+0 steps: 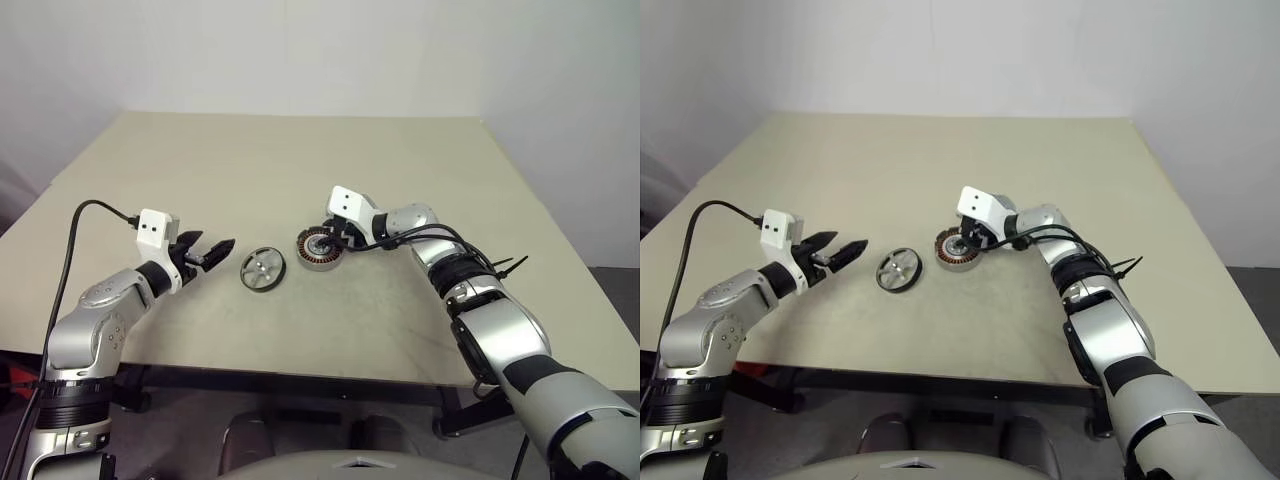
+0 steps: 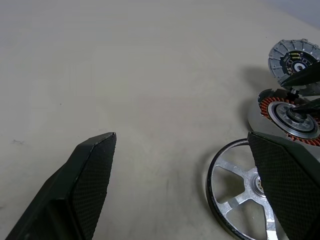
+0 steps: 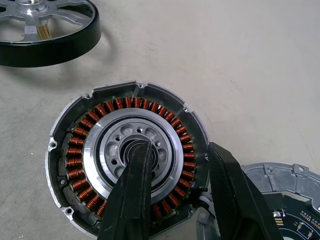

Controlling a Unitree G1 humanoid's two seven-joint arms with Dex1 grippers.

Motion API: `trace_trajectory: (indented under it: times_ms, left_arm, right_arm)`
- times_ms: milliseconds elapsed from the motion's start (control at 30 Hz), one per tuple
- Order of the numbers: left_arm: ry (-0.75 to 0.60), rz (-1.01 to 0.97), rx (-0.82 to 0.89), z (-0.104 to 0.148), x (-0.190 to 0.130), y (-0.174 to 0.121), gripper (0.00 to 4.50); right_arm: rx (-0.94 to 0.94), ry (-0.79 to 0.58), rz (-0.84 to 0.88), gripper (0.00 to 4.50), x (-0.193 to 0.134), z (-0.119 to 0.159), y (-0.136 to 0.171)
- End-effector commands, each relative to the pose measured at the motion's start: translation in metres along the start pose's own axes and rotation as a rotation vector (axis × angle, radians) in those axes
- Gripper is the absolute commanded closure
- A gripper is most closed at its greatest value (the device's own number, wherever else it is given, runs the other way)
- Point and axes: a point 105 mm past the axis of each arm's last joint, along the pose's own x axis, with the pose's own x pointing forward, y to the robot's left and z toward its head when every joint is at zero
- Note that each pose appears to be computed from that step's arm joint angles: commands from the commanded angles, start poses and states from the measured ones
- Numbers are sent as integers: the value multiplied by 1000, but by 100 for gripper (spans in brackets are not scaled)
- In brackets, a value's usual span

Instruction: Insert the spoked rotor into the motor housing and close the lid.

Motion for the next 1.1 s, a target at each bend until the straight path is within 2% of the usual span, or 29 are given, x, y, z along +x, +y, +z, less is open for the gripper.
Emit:
trace_trajectory:
  times_ms: [33,667,933,1100]
  left_arm:
    - [-41,10,37,15,-2,3,0]
    - [-71,85,55,29,-15,26,0]
    - [-65,69,49,23,-10,19,0]
    - [-61,60,42,21,-8,17,0]
  right_arm:
    - [-19,-7,-28,256,-4,7,-9]
    - [17,-53,20,256,14,10,16]
    - [-1,-57,-19,256,7,15,4]
    - [-39,-109,-63,256,-1,34,-10]
